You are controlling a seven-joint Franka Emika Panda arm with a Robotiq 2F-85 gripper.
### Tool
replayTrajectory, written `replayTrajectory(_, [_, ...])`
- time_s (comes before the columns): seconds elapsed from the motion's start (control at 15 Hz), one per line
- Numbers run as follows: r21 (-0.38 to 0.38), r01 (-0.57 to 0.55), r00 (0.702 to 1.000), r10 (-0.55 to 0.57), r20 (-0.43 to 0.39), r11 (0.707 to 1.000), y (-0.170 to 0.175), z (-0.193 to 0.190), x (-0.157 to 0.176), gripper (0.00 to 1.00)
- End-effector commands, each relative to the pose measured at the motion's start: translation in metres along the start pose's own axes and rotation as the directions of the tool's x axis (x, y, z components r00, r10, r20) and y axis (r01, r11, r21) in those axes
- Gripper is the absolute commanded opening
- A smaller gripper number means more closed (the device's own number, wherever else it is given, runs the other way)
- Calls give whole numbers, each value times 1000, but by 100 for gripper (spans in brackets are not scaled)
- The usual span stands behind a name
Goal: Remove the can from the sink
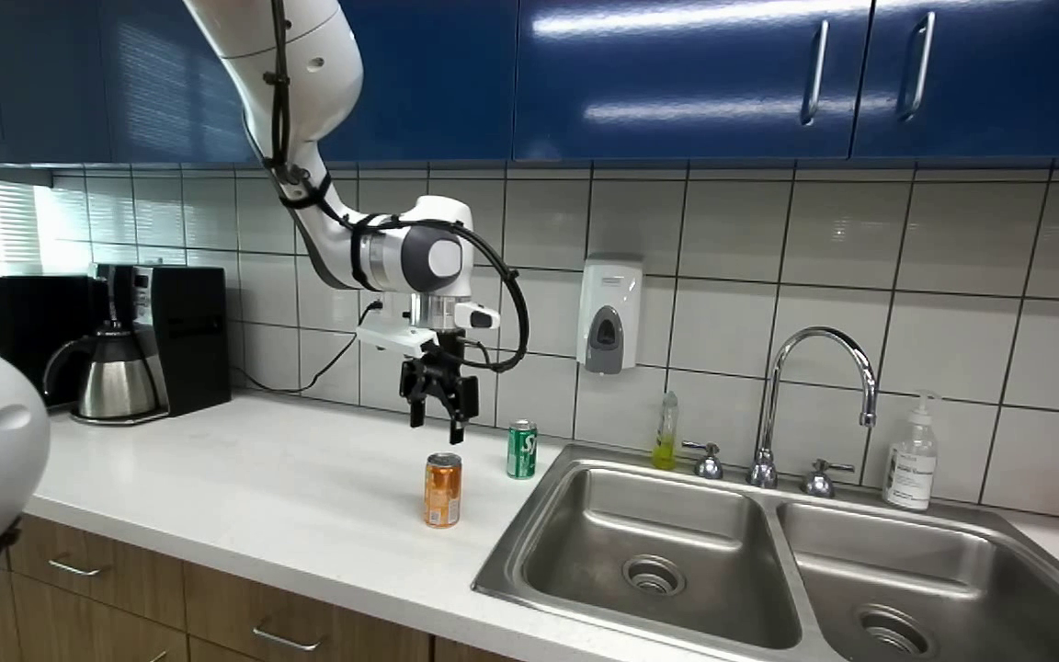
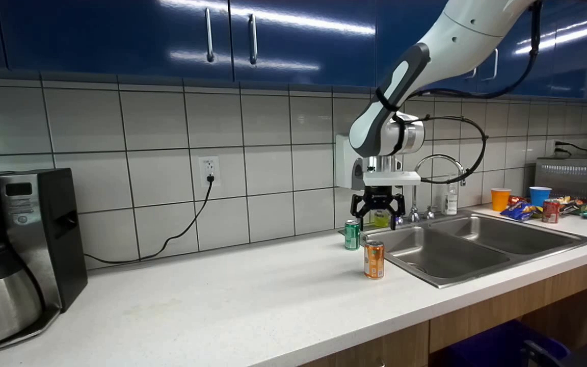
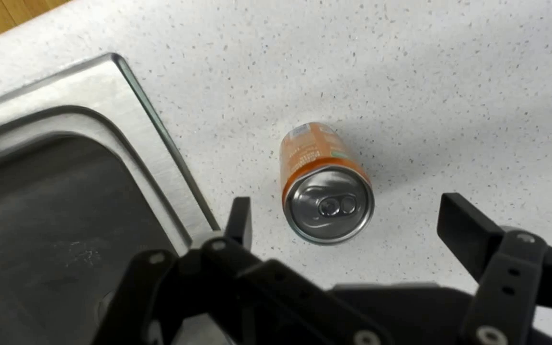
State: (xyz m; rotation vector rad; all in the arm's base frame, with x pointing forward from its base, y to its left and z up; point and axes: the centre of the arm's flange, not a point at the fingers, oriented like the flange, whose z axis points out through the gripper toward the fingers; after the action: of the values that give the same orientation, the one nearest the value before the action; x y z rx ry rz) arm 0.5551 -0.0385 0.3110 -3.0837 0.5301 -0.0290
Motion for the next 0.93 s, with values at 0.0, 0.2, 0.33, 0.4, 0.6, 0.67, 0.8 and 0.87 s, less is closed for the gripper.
replayTrajectory(0.0, [-3, 4, 1000, -4, 21, 1000, 7, -23, -36, 100])
replayTrajectory(0.2, [-3, 5, 999, -5, 33, 1000, 11, -35, -53, 100])
replayTrajectory(0.33, [-1, 10, 999, -10, 37, 1000, 12, -45, -65, 100])
replayTrajectory(0.4, [1, 13, 999, -13, 42, 1000, 13, -50, -70, 100])
replayTrajectory(0.6, [4, 19, 998, -19, 64, 1000, 15, -60, -83, 100])
replayTrajectory(0.67, [3, 17, 997, -17, 80, 1000, 15, -62, -87, 100])
replayTrajectory(0.8, [11, 16, 997, -17, 69, 1000, 12, -51, -73, 100])
replayTrajectory(0.87, [12, 17, 997, -18, 70, 1000, 13, -53, -75, 100])
